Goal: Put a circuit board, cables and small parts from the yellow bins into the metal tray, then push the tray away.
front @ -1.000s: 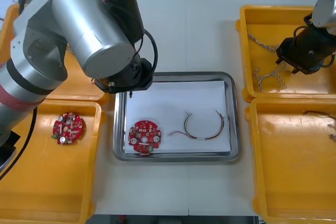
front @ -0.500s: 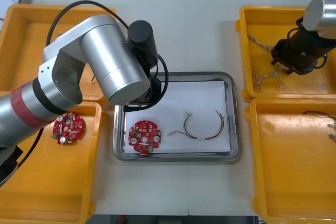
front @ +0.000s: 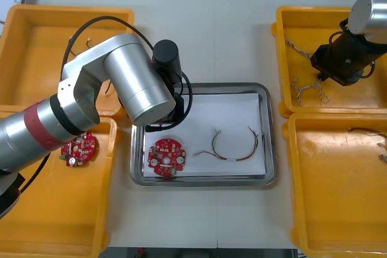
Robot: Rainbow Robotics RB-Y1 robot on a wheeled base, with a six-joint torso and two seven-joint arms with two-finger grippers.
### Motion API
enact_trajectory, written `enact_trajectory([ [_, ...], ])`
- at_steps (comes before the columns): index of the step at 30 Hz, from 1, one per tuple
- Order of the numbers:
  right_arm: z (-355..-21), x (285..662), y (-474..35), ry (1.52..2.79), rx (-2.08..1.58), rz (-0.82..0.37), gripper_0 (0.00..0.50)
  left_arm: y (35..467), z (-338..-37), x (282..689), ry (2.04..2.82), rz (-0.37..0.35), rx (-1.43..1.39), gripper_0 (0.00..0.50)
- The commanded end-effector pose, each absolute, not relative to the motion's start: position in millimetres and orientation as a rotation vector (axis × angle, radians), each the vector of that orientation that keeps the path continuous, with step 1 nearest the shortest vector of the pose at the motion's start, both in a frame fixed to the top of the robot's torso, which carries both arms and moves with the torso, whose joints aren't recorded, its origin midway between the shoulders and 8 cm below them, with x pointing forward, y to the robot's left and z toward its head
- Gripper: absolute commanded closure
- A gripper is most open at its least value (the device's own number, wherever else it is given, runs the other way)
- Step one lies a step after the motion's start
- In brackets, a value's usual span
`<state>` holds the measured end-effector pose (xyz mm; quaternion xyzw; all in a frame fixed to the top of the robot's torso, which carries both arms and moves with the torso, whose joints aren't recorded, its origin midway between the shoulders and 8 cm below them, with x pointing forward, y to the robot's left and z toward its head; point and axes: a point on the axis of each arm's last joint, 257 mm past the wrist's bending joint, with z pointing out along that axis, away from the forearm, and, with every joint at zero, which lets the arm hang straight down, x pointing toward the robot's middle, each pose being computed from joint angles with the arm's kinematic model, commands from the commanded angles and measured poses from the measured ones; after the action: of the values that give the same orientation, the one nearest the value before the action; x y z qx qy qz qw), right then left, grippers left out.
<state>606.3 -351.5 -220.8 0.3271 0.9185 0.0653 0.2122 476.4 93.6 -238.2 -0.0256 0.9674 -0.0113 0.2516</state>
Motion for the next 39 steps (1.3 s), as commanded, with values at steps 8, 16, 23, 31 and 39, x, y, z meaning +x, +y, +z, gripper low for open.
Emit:
enact_trajectory([
  [8,-192,614,-370,2.491,0.917,0.171,0.5,81,-263,466,2.653,-0.032,-0.036,0.5],
  [16,-156,610,-394,2.463,0.917,0.166,0.5,89,-270,469,2.638,-0.024,-0.049,0.5],
  [23,-135,607,-411,2.447,0.926,0.168,0.5,89,-269,471,2.632,-0.026,-0.055,0.5],
  [31,-128,607,-424,2.434,0.915,0.152,0.5,89,-266,475,2.616,-0.03,-0.064,0.03],
  [39,-122,611,-432,2.412,0.875,0.127,0.5,91,-260,479,2.607,-0.042,-0.081,0.0],
])
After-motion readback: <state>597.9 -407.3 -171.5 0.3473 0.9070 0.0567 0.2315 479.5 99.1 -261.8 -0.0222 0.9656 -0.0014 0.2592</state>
